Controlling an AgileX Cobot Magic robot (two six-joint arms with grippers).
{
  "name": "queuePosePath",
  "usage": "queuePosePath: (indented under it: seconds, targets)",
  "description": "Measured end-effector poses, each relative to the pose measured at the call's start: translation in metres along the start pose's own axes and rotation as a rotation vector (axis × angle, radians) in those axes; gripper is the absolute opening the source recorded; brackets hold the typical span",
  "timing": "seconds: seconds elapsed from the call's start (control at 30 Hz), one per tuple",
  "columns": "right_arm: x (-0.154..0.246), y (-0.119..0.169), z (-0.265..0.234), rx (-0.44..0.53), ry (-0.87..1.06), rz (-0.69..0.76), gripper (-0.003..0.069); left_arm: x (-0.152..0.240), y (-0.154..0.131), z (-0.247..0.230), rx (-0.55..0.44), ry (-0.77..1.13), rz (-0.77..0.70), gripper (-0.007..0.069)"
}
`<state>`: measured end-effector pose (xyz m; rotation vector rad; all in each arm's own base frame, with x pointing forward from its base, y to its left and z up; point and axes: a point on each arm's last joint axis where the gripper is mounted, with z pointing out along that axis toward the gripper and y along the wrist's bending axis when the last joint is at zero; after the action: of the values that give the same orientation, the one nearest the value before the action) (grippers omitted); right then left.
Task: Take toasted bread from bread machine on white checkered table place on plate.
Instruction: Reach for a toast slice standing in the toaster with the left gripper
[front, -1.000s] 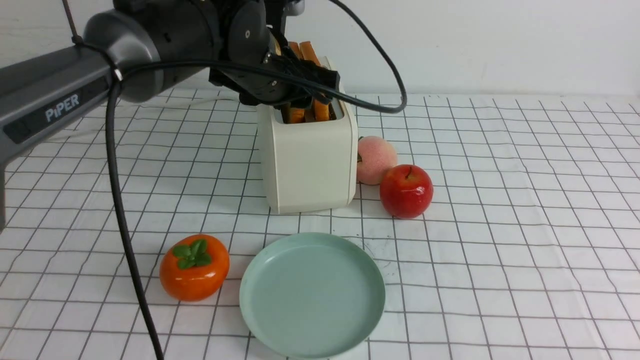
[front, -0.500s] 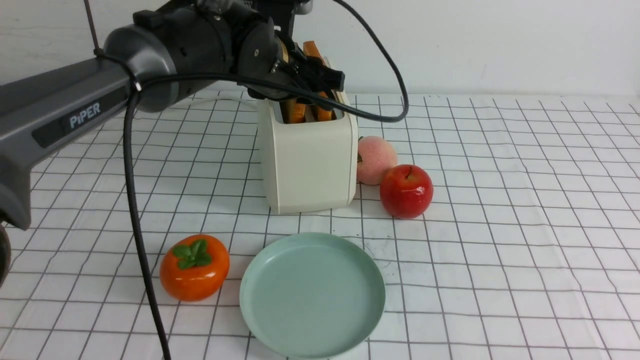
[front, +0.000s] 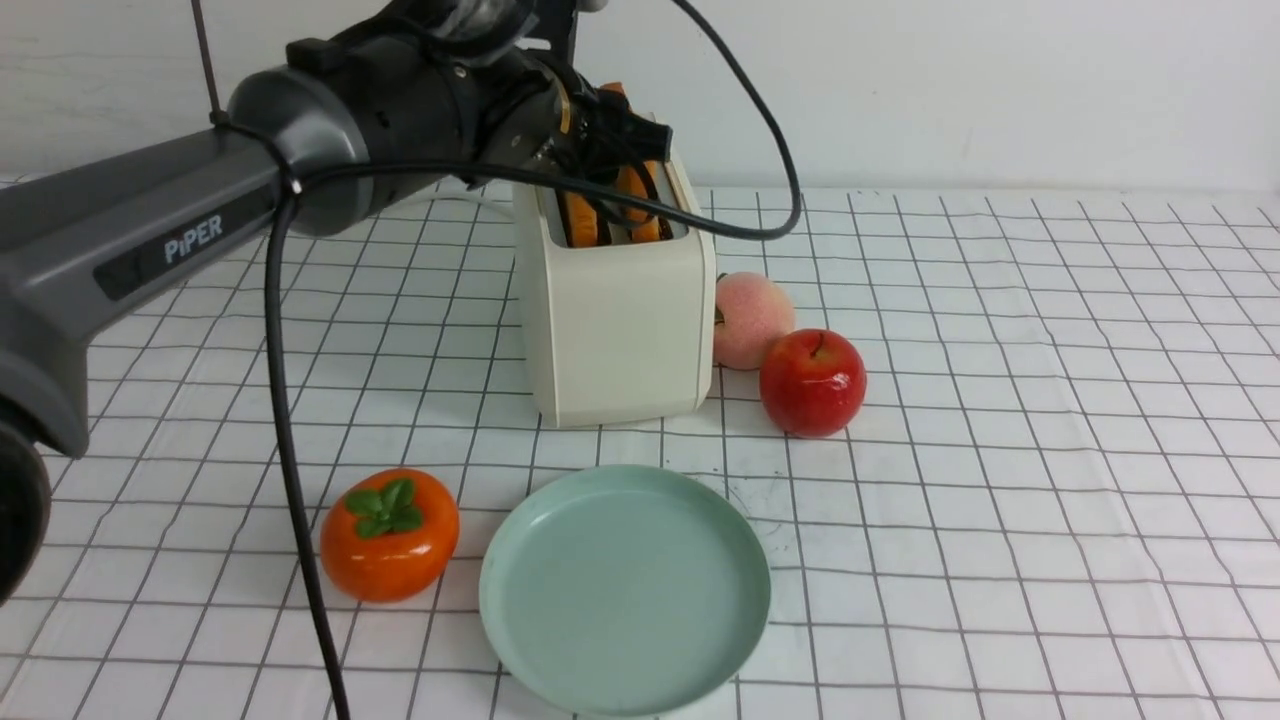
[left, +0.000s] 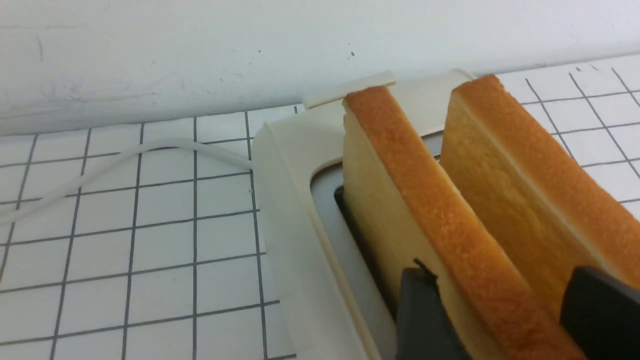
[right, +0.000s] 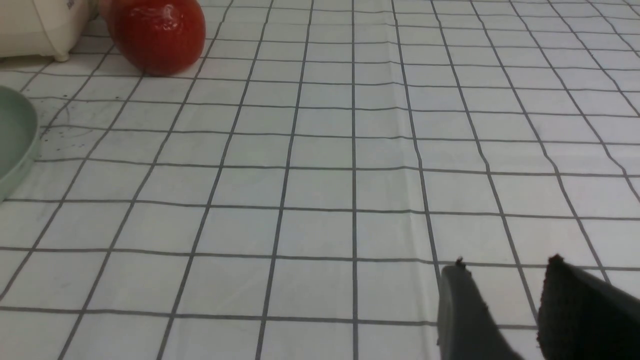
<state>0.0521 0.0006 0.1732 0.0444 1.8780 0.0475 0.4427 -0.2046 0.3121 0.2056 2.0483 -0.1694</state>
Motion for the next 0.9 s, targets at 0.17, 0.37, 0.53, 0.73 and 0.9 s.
queuePosePath:
  seconds: [0.17,0.37,0.53,0.73,0.9]
  targets:
    - [0.0,0.0,0.0,0.0,0.0,0.0,0.024,0.013,-0.001,0.014,-0.008,0.035,0.002,0.0323]
    - [0.0,0.0,0.0,0.0,0.0,0.0,0.024,0.012,-0.001,0.014,-0.008,0.03,0.009,0.02]
    - [0.0,0.0,0.0,0.0,0.0,0.0,0.024,0.012,-0.001,0.014,-0.01,0.032,0.009,0.0108]
    - [0.0,0.0,0.0,0.0,0.0,0.0,0.024,0.005,0.001,0.005,-0.016,0.023,0.004,0.0106]
    - [0.0,0.0,0.0,0.0,0.0,0.0,0.024,-0.013,0.003,-0.017,-0.021,-0.031,0.006,0.0106]
